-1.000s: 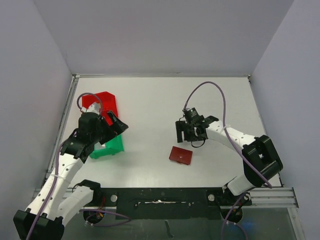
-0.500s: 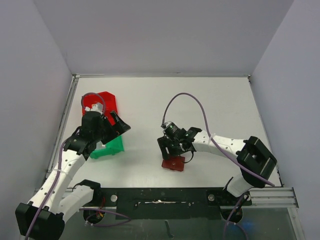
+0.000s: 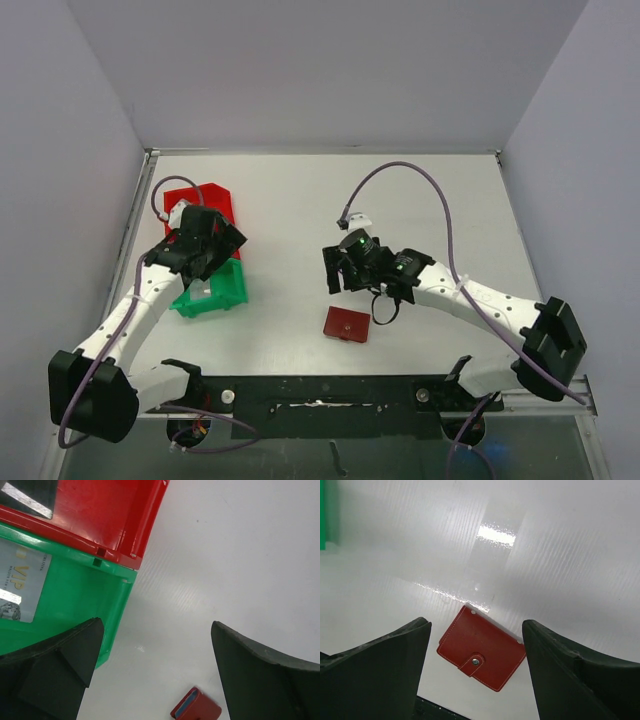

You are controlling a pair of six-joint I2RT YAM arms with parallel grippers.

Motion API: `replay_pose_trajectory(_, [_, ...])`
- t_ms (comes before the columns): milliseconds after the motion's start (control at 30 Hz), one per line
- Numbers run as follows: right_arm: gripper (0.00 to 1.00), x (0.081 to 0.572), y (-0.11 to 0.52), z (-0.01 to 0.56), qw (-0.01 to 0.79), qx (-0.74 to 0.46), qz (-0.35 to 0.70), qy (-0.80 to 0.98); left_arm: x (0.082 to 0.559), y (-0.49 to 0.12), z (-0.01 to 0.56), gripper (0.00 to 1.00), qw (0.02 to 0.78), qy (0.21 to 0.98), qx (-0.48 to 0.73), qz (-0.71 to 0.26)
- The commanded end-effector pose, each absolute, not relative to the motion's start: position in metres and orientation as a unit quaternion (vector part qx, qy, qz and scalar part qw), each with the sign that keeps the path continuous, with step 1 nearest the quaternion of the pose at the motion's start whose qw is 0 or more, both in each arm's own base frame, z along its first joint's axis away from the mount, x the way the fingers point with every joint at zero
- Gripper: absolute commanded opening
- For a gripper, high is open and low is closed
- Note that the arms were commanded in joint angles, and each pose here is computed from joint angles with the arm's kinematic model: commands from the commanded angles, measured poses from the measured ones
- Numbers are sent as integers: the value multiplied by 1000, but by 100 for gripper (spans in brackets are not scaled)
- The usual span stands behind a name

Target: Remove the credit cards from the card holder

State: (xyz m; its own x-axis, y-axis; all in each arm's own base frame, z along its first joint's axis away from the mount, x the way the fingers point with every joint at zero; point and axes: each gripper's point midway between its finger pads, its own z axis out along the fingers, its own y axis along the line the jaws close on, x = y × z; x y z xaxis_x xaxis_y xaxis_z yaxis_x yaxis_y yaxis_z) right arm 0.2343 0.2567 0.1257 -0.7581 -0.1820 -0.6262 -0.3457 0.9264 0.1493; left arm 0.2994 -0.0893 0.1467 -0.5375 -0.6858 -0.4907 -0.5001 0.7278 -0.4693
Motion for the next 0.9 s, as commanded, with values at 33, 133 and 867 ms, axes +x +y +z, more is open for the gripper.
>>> replay_pose_trajectory(33, [76, 239, 242, 147, 362, -95, 126, 919, 323, -64, 155, 87, 371, 813, -436, -109])
replay_pose_trajectory(133, [76, 237, 228, 151, 372, -78, 111, 918, 320, -56, 142, 84, 357, 803, -468, -94])
replay_pose_trajectory(867, [78, 234, 206, 159, 392, -52, 94, 914, 325, -16, 87, 70, 279, 752, -595, -50])
